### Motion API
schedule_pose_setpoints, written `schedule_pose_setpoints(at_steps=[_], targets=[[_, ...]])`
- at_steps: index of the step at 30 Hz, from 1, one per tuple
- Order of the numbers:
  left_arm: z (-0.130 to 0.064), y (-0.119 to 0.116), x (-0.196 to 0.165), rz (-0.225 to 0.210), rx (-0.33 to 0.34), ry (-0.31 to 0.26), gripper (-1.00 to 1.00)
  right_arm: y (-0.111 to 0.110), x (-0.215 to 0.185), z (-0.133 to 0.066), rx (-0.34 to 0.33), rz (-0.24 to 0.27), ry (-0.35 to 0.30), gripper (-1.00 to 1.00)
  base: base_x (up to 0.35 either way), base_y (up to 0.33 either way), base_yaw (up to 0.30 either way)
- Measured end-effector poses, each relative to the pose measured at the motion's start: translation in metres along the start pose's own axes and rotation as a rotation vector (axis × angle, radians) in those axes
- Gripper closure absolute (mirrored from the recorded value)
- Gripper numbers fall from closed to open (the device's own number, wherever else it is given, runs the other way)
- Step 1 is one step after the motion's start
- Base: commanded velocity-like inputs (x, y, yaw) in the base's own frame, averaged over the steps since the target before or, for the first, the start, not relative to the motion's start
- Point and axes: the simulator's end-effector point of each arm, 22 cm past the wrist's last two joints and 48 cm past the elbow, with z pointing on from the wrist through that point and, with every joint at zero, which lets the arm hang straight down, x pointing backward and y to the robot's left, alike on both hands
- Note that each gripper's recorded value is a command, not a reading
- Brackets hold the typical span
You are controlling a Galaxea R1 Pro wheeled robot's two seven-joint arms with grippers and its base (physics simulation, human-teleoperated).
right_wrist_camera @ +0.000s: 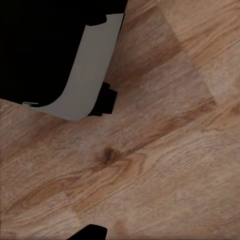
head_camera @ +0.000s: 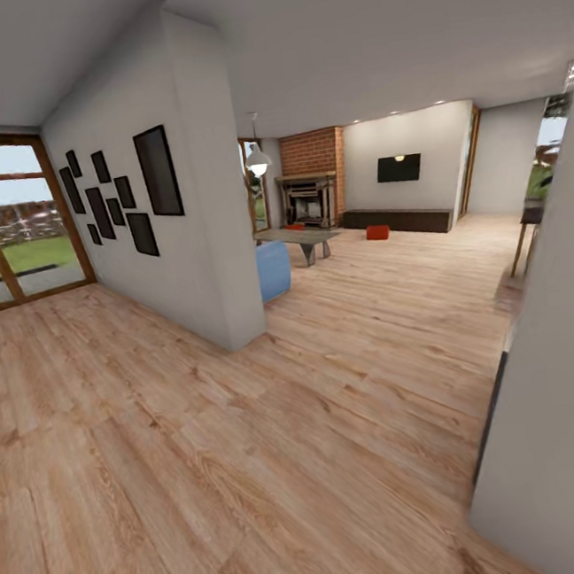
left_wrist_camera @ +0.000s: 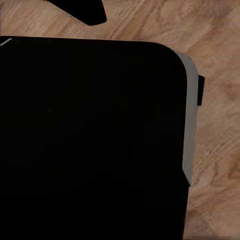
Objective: Move the two storage containers from the living room to the garage. In the garage, place one container on the floor and stack the other container on top of it (either order is fine).
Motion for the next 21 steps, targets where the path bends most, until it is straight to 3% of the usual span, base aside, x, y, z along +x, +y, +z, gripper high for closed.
schedule_pose_setpoints(at_steps=[21], targets=[[0.0, 0.0003, -0.0002, 0.0, 0.0, -0.001, -1.0, -0.005, 0.0007, -0.0003, 0.009, 0.0, -0.001, -1.0, 0.321, 0.0, 0.0]])
